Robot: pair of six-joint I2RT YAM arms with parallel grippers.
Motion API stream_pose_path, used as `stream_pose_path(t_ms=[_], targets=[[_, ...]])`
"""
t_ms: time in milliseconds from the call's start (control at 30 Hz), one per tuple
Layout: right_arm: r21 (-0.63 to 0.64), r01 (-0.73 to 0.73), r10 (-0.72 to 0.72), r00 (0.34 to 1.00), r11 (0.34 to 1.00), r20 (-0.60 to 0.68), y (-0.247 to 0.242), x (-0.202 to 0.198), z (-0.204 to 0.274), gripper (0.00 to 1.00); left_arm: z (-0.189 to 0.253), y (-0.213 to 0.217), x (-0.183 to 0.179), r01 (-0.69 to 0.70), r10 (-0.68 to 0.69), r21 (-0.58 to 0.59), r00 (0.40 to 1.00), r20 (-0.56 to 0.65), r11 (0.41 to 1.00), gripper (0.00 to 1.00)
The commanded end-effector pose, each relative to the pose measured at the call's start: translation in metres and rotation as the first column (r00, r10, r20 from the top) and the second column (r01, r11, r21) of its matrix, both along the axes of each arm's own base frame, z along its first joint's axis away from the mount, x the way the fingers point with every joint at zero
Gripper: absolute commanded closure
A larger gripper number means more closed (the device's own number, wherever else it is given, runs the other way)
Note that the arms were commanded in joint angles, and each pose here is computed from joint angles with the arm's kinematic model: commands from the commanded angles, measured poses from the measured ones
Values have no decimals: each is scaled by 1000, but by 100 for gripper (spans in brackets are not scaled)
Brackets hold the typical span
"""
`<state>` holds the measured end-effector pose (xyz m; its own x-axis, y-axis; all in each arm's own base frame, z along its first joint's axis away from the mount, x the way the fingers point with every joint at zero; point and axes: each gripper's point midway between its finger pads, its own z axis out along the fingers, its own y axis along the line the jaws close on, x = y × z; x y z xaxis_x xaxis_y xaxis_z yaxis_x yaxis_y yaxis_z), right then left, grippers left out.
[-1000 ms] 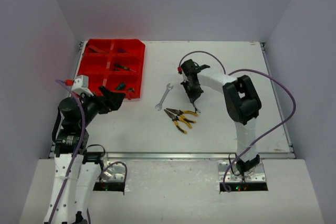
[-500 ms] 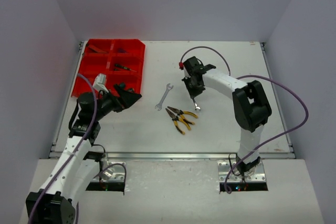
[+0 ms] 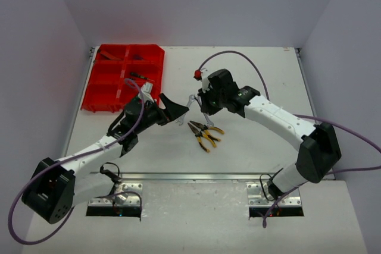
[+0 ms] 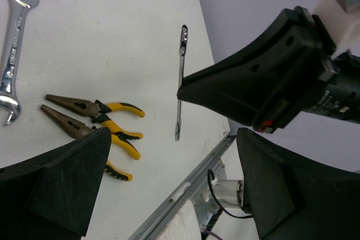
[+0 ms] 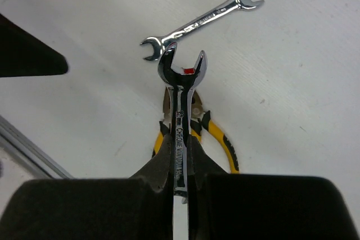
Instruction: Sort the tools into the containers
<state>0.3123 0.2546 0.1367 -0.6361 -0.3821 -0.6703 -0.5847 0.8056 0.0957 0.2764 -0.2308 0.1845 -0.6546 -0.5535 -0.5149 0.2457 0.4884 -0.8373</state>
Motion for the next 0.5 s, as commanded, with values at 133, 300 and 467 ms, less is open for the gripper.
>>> stream_pose_path(t_ms=[133,300,467], targets=[[154,-89,76,993,984,93,40,-22,53,100,47,-18,36,-55,65,-100,992,106,993,16],[172,-114,99,991,979,93,52,-27,59,100,44,-26,35,-34,44,-104,995,93,994,29],[183,-124,107,989,975,98,62,-27,65,100,40,-28,35,-29,37,-98,996,81,995,45]])
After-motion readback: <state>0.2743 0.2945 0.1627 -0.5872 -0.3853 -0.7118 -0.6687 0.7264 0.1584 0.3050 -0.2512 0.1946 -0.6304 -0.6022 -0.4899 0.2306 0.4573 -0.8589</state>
